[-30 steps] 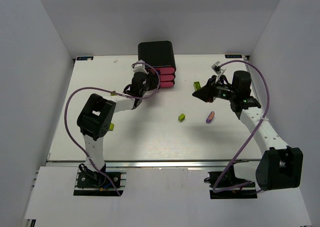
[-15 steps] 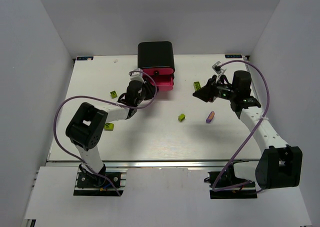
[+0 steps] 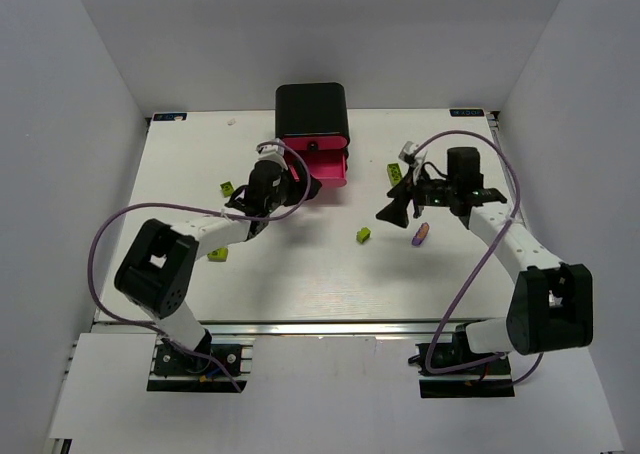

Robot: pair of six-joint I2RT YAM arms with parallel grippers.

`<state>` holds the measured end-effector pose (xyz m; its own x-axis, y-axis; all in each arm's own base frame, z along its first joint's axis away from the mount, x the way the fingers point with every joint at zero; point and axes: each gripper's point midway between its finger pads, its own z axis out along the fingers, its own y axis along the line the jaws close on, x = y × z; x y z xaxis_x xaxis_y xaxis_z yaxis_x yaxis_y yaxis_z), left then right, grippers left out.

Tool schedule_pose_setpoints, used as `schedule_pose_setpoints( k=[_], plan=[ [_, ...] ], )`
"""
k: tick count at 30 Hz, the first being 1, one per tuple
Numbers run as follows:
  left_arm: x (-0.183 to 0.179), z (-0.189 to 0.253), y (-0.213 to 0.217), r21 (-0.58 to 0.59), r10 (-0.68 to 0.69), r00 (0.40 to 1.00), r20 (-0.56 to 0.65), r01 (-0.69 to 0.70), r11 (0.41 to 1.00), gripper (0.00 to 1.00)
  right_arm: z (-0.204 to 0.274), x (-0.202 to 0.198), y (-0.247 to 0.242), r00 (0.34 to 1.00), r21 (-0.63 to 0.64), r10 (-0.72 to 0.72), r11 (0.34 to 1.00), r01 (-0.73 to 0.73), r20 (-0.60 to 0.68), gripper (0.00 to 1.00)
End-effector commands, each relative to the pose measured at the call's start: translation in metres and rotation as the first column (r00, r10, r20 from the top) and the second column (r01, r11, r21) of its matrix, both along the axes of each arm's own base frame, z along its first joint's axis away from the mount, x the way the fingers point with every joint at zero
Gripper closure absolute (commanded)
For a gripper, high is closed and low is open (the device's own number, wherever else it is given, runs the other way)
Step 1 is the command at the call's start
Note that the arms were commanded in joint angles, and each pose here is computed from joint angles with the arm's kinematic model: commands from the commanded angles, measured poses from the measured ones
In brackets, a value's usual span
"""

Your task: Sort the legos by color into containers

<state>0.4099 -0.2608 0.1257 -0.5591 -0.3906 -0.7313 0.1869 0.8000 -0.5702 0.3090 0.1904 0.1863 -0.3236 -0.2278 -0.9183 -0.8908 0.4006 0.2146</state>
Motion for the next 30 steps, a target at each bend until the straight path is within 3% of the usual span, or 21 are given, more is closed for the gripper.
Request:
schedule_pose_setpoints(
  k=[1, 2, 4, 5, 6, 7, 8, 10, 15, 18, 21, 30],
  plan=[
    [-0.017, 0.049, 0.003, -0.015, -0.030, 0.999, 0.022, 0.031, 0.999, 0.22, -0.020, -0.008, 0.006, 0.975, -0.187, 0.181, 0.970, -0.156, 0.129, 0.15],
    [-0.024, 0.065, 0.007, -0.022, -0.030, 0.999, 0.043, 0.031, 0.999, 0.20, -0.032, -0.007, 0.004, 0.973, -0.238, 0.195, 0.958, -0.161, 0.127, 0.15],
    [-0.039, 0.063, 0.022, -0.003, -0.026, 1.000, 0.003, 0.026, 1.000, 0.20, -0.050, -0.020, 0.006, 0.911, -0.338, 0.360, 0.899, -0.280, 0.203, 0.14],
    [-0.049, 0.085, 0.029, -0.017, -0.020, 0.999, 0.042, 0.020, 1.000, 0.20, -0.061, -0.023, 0.004, 0.880, -0.386, 0.419, 0.867, -0.314, 0.225, 0.14],
    [-0.059, 0.080, 0.041, 0.022, -0.006, 1.000, 0.012, 0.006, 1.000, 0.20, -0.067, -0.026, 0.007, 0.789, -0.462, 0.533, 0.808, -0.366, 0.306, 0.15],
    [-0.064, 0.082, 0.053, 0.047, 0.029, 0.999, 0.023, -0.030, 0.998, 0.21, -0.081, -0.035, 0.005, 0.753, -0.495, 0.587, 0.769, -0.404, 0.297, 0.16],
    [-0.077, 0.096, 0.068, 0.073, 0.048, 0.997, 0.060, -0.052, 0.996, 0.26, -0.091, -0.034, 0.004, 0.677, -0.560, 0.660, 0.712, -0.424, 0.326, 0.17],
    [-0.090, 0.103, 0.087, 0.114, 0.084, 0.993, 0.081, -0.093, 0.989, 0.33, -0.102, -0.035, 0.007, 0.640, -0.598, 0.702, 0.669, -0.442, 0.311, 0.18],
    [-0.127, 0.109, 0.148, 0.300, 0.174, 0.974, 0.147, -0.212, 0.930, 0.39, -0.120, -0.019, 0.024, 0.583, -0.669, 0.772, 0.576, -0.470, 0.254, 0.23],
    [-0.143, 0.098, 0.174, 0.352, 0.224, 0.959, 0.173, -0.272, 0.895, 0.32, -0.130, -0.009, 0.029, 0.570, -0.712, 0.790, 0.533, -0.456, 0.226, 0.24],
    [-0.150, 0.095, 0.182, 0.351, 0.243, 0.951, 0.191, -0.297, 0.888, 0.18, -0.140, -0.001, 0.032, 0.567, -0.743, 0.799, 0.503, -0.442, 0.203, 0.24],
    [-0.148, 0.098, 0.175, 0.350, 0.207, 0.961, 0.185, -0.261, 0.900, 0.15, -0.151, 0.008, 0.043, 0.574, -0.765, 0.797, 0.485, -0.424, 0.187, 0.26]
  ],
)
